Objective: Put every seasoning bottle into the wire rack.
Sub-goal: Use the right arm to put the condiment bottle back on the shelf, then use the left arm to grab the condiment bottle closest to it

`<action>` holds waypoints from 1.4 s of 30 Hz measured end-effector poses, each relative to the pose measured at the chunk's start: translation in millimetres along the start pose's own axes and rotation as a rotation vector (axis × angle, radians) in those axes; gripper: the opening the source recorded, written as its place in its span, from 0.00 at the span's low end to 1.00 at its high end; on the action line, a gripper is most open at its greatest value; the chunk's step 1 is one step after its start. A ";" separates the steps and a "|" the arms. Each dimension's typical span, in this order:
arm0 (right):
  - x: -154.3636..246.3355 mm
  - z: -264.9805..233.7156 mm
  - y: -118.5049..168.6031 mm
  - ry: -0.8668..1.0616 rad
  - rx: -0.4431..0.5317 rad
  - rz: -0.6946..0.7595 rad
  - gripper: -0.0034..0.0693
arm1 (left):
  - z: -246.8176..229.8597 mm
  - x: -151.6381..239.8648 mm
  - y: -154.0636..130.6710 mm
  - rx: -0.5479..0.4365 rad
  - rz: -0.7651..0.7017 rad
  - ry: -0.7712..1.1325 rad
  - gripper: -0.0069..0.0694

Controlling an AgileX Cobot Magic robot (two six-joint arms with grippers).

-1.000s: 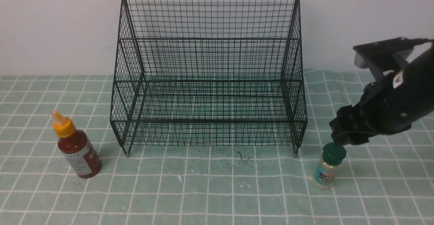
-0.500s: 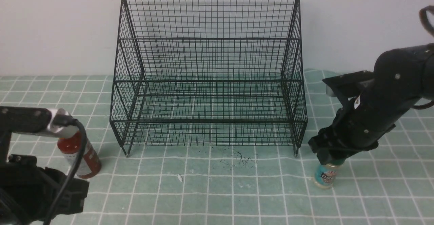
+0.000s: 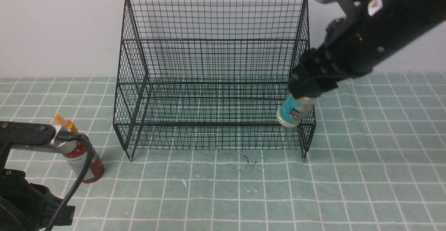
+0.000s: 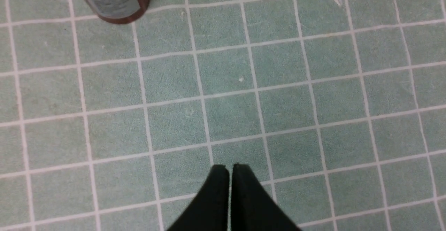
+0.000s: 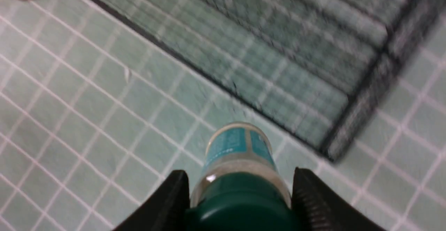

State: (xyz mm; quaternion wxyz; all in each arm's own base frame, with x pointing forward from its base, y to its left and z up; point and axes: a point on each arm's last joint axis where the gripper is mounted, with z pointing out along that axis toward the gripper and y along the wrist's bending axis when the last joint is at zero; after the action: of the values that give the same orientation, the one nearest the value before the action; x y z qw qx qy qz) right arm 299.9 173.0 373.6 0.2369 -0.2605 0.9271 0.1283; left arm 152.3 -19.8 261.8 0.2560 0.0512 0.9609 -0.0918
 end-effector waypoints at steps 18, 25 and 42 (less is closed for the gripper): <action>-30.2 149.3 -29.7 0.232 0.096 0.006 0.52 | -0.1 3.0 0.7 -0.007 0.020 0.033 0.08; -31.5 142.9 -28.0 0.216 0.094 0.072 0.77 | -13.4 -10.1 -0.1 -0.024 -0.007 -0.005 0.08; 96.8 -114.7 9.7 -0.207 0.111 0.057 0.32 | -24.8 -154.4 31.8 -0.185 -0.075 0.136 0.08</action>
State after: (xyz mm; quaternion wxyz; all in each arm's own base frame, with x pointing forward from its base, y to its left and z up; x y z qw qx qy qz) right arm 179.1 98.7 423.7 0.3419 -0.2059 0.9103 0.1099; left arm 278.2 8.3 355.5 0.1901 -0.0025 0.9817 -0.0087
